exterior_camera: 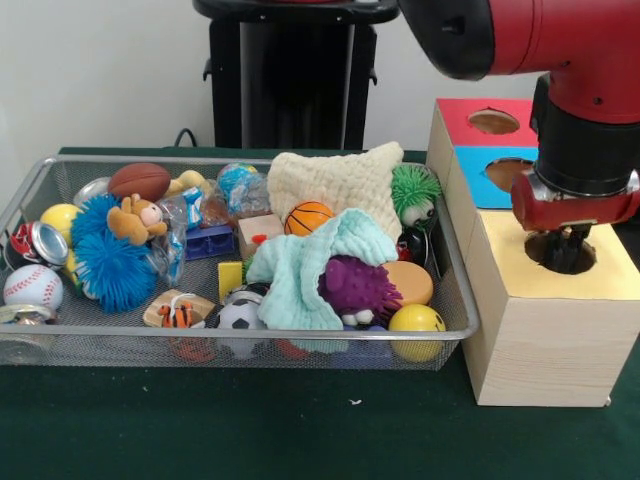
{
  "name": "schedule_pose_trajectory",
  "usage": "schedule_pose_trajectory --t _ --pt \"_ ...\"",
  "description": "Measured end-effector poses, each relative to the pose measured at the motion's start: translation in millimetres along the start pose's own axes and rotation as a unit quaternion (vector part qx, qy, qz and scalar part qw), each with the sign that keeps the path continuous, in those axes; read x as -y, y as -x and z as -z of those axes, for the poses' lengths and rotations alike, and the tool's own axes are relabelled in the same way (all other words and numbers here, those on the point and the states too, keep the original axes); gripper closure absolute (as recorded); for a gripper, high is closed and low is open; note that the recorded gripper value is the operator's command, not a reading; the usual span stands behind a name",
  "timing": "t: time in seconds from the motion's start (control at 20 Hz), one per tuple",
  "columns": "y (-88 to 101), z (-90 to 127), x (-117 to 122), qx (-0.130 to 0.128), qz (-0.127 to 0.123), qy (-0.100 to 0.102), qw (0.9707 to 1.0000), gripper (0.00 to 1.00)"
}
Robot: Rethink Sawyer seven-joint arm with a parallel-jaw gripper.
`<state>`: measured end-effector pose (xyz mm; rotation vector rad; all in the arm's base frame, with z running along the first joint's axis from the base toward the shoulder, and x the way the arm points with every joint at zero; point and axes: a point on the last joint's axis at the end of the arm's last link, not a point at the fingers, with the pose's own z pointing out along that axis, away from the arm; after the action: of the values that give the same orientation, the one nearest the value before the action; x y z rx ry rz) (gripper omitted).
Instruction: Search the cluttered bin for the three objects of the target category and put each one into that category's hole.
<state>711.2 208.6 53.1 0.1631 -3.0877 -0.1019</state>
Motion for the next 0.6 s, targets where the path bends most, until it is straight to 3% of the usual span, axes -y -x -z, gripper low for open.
schedule_pose_trajectory --t 0.3,0.4,0.45,0.6 --pt "3.0 46 0 -0.031 -0.002 -0.004 0.9995 1.0" --pt "6.3 66 1 -0.039 -0.003 -0.004 0.9992 1.0" --pt "10.3 89 2 -0.043 -0.005 -0.005 0.9991 1.0" --pt "15.2 108 4 -0.039 -0.006 -0.007 0.9992 1.0"
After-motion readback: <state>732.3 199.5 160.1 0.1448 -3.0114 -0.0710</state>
